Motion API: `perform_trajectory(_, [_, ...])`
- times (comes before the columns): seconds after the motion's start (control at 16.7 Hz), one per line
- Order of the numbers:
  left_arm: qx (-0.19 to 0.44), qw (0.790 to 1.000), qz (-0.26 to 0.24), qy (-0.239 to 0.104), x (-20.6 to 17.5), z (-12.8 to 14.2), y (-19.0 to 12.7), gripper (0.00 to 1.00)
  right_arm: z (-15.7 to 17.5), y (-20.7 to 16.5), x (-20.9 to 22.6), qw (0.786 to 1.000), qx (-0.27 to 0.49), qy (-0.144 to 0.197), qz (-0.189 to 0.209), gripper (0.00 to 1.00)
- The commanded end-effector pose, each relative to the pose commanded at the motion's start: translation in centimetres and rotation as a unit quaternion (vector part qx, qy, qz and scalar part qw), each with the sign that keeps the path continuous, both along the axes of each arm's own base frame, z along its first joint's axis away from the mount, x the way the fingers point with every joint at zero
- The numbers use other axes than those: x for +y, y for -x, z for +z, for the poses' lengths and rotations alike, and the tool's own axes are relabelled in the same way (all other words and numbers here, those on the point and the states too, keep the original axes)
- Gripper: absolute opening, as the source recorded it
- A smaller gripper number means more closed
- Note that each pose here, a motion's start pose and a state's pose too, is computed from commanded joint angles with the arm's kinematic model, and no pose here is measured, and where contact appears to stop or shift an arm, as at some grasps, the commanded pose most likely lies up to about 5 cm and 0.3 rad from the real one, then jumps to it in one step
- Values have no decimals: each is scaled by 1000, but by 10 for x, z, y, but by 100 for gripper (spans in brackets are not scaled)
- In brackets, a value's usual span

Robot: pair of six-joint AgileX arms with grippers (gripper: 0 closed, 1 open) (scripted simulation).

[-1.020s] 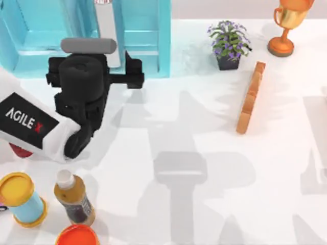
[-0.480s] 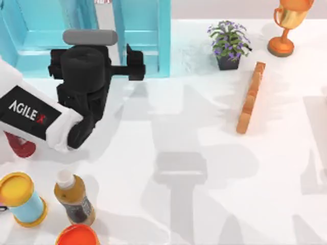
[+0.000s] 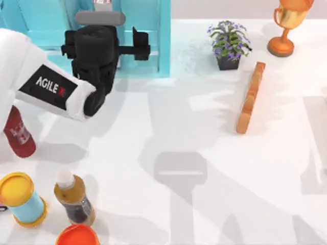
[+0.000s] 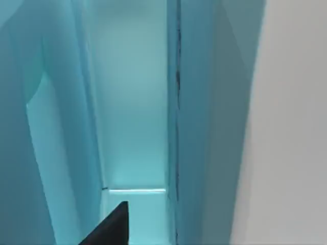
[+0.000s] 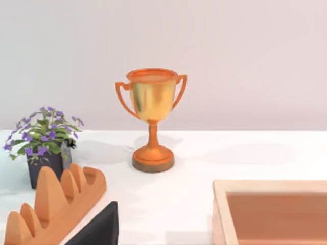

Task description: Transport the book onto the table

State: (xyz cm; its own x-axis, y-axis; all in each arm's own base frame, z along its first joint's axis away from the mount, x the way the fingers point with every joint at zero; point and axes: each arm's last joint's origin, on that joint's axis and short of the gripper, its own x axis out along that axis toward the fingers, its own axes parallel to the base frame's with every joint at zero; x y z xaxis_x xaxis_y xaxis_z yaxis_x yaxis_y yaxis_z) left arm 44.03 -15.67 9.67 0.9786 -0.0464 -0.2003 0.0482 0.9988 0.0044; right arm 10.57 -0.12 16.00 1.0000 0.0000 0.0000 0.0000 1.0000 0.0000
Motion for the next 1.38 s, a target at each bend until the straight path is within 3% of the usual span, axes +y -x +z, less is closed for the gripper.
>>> perform_trajectory(0.36, [0, 1000, 0, 0, -1, -5, -9, 100, 0, 0, 0, 1000, 0, 0, 0, 100])
perform_trajectory(1.14, [0, 1000, 0, 0, -1, -5, -9, 2, 0, 0, 0, 1000, 0, 0, 0, 100])
perform_trajectory(1.38, [0, 1000, 0, 0, -1, -5, -9, 0, 0, 0, 0, 1000, 0, 0, 0, 100])
